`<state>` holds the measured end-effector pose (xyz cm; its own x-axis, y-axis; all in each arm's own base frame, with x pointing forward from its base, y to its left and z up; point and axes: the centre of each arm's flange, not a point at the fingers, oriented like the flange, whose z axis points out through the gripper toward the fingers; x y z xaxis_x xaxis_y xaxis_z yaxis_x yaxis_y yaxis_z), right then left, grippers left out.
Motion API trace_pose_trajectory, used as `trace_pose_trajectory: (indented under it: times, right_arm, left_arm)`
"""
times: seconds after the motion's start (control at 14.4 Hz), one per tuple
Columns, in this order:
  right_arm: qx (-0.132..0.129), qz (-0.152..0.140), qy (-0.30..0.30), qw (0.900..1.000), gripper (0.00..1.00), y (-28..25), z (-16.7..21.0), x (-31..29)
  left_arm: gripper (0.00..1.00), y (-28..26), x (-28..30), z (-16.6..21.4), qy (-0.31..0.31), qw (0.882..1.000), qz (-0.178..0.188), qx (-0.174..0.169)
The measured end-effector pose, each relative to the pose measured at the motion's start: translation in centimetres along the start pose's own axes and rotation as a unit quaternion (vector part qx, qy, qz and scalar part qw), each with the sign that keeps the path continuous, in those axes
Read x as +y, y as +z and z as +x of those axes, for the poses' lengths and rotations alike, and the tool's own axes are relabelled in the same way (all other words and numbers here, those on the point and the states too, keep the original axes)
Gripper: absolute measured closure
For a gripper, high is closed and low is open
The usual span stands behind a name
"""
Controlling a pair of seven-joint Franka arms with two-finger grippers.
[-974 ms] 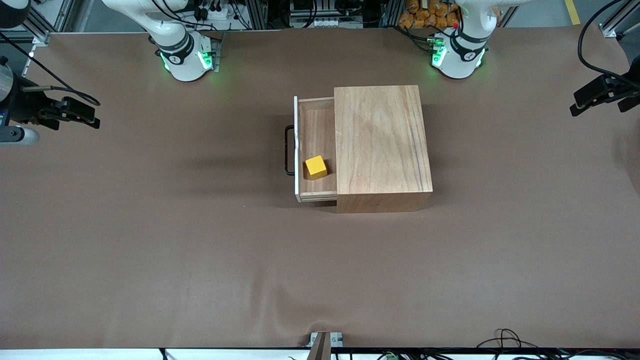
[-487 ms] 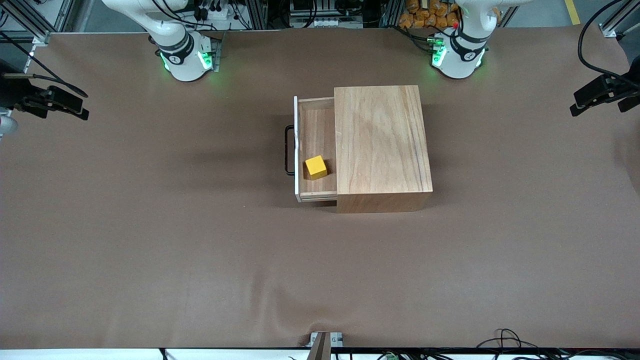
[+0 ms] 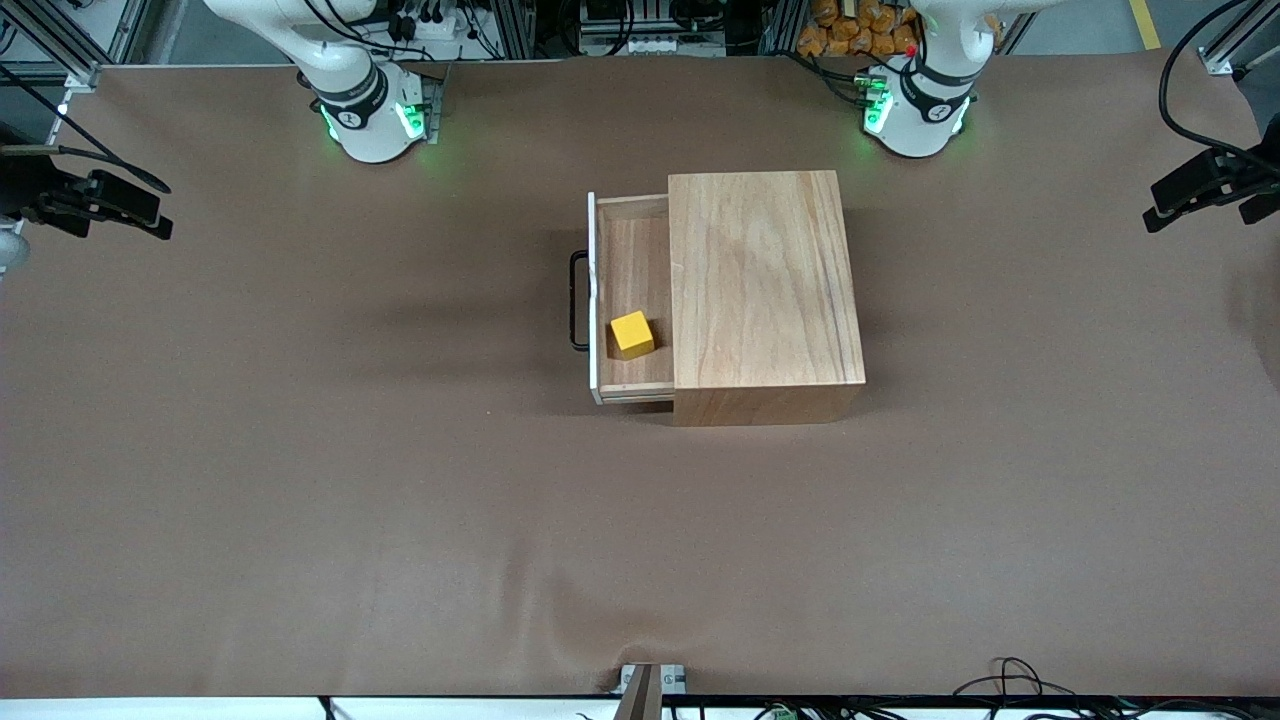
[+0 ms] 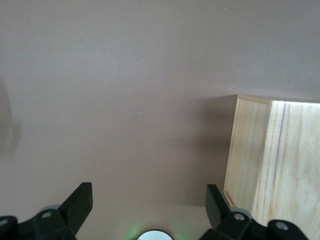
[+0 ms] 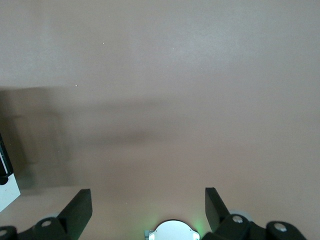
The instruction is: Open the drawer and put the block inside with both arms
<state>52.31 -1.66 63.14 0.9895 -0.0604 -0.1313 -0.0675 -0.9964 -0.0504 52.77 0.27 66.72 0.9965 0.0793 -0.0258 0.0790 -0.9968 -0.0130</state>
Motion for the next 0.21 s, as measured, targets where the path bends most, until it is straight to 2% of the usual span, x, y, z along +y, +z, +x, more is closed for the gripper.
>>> trace_pose_trajectory:
  times: [0.21]
  right_arm:
    - [0.000,0.000,-0.001,1.000,0.00,0.01,0.00,-0.10]
  left_arm:
    - [0.00,-0.05,0.03,-0.01,0.000,1.000,0.000,0.001]
